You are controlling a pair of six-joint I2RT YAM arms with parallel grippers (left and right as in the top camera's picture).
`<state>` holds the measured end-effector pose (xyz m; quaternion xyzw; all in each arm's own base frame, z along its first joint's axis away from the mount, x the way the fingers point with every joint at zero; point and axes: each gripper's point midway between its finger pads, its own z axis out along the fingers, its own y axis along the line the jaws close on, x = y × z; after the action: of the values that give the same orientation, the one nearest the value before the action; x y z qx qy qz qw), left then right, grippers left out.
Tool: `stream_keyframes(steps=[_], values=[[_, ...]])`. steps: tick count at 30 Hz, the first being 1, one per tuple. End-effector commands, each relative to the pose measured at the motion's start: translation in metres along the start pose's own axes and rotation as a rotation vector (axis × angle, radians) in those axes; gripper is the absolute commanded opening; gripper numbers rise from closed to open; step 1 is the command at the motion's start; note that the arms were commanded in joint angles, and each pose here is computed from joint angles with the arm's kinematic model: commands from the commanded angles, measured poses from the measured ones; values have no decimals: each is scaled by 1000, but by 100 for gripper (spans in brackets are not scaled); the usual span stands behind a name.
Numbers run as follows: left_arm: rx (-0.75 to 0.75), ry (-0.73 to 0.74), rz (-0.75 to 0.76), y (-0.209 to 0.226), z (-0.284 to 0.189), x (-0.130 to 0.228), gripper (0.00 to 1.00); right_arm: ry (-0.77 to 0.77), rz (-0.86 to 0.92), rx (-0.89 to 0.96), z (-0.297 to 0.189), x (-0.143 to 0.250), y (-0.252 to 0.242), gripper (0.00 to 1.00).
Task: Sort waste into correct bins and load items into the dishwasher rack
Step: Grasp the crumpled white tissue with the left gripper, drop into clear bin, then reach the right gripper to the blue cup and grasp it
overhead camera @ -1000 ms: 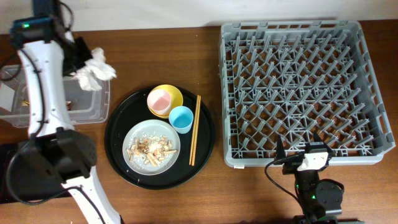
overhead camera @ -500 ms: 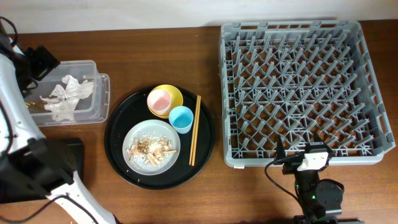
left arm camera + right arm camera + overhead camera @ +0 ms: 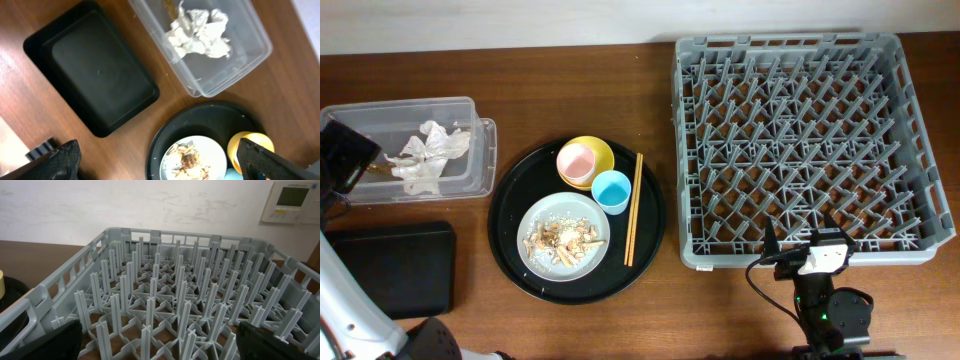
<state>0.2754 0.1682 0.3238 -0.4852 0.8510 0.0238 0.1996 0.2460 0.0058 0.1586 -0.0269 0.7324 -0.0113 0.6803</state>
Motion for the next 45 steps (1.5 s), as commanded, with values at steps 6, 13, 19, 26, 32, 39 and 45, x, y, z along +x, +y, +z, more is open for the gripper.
stream_keyframes(steps=[6, 13, 19, 26, 32, 39, 45], values=[[-36, 7, -32, 9, 5, 1, 99, 6, 6, 12, 0, 3, -2, 98], [-36, 7, -32, 9, 5, 1, 99, 209, 549, -958, -74, -13, 141, 98], [-36, 7, -32, 9, 5, 1, 99, -429, 844, -841, -99, -187, 77, 98], [-36, 7, -32, 9, 5, 1, 99, 229, 226, -757, -39, -239, 107, 98], [-36, 7, -32, 9, 5, 1, 99, 793, -77, -670, 20, -174, 190, 98], [-36, 7, -32, 9, 5, 1, 99, 1257, -138, -720, 48, -27, 275, 98], [-36, 7, -32, 9, 5, 1, 99, 1082, -152, -715, 95, -19, 307, 31]])
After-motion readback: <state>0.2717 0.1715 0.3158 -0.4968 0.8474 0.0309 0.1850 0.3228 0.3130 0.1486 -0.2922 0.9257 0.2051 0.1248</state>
